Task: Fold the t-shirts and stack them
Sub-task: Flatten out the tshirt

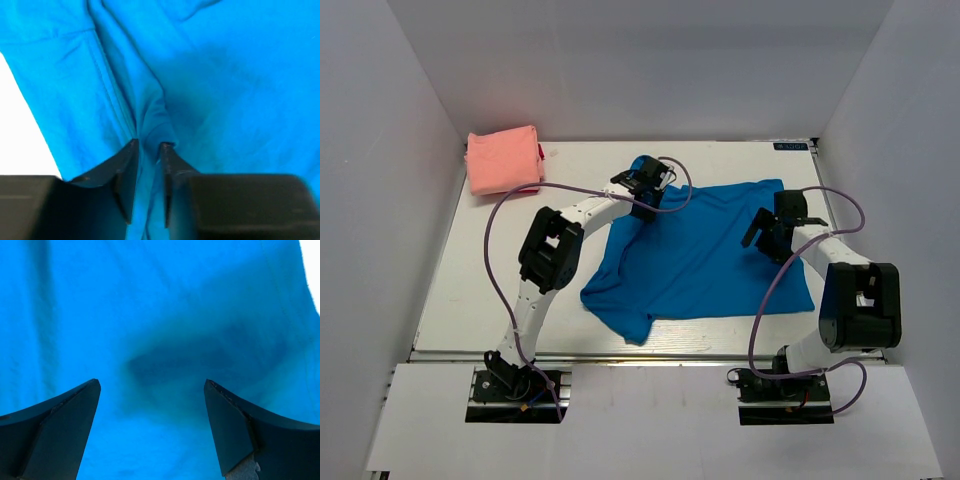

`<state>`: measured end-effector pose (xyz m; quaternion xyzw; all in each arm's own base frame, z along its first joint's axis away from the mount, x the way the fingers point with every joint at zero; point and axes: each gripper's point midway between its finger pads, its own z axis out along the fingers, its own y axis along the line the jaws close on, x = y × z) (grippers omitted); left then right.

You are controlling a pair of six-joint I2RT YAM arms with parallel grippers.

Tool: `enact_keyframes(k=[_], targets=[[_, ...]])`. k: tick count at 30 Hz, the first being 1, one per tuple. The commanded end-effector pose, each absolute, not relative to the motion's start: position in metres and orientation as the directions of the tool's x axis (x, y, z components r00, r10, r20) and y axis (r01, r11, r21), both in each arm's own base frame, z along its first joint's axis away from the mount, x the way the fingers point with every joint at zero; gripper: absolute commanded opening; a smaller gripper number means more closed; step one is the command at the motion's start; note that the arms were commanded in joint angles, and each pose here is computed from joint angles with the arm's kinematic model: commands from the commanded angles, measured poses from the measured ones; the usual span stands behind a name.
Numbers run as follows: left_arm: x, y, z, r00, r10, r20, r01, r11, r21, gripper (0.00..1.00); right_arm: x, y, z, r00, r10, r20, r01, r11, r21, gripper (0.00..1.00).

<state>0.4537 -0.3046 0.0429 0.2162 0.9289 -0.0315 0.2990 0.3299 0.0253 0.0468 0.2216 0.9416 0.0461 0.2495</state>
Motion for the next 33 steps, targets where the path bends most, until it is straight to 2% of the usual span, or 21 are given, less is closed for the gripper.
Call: enact_keyframes(k=[1, 2, 3, 4, 7, 10, 19, 27, 33], targets=[[0.464, -0.315, 0.058, -0.687, 0.385, -0.617, 0.458, 0.888, 0.044, 0.33, 0.329, 0.025, 0.038, -0.775, 0.451, -0.443, 0.408, 0.892, 0.195, 0.9], [0.465, -0.318, 0.059, -0.678, 0.389, -0.624, 0.471, 0.881, 0.038, 0.16, 0.329, 0.023, 0.037, -0.774, 0.453, -0.442, 0.412, 0.891, 0.191, 0.9], [0.463, -0.317, 0.056, -0.682, 0.393, -0.617, 0.471, 0.881, 0.039, 0.04, 0.327, 0.023, 0.035, -0.778, 0.451, -0.439, 0.412, 0.892, 0.186, 0.9], [0.464, -0.318, 0.052, -0.683, 0.393, -0.616, 0.471, 0.881, 0.039, 0.0, 0.328, 0.02, 0.036, -0.773, 0.454, -0.443, 0.418, 0.89, 0.183, 0.9], [0.466, -0.311, 0.049, -0.698, 0.373, -0.611, 0.443, 0.896, 0.04, 0.0, 0.323, 0.021, 0.03, -0.784, 0.453, -0.425, 0.42, 0.891, 0.175, 0.9], [0.473, -0.296, 0.066, -0.687, 0.308, -0.658, 0.388, 0.921, 0.025, 0.0, 0.32, 0.021, 0.023, -0.791, 0.456, -0.408, 0.428, 0.889, 0.164, 0.9], [0.516, -0.203, 0.084, -0.671, 0.133, -0.729, 0.179, 0.984, 0.015, 0.0, 0.314, 0.015, 0.015, -0.804, 0.455, -0.383, 0.439, 0.889, 0.133, 0.9], [0.543, -0.157, 0.085, -0.666, 0.054, -0.744, 0.158, 0.985, -0.07, 0.0, 0.312, 0.011, 0.008, -0.814, 0.455, -0.361, 0.451, 0.887, 0.1, 0.9], [0.554, -0.111, 0.085, -0.655, 0.006, -0.756, 0.09, 0.993, -0.07, 0.0, 0.315, 0.009, 0.01, -0.812, 0.449, -0.373, 0.448, 0.889, 0.095, 0.9]])
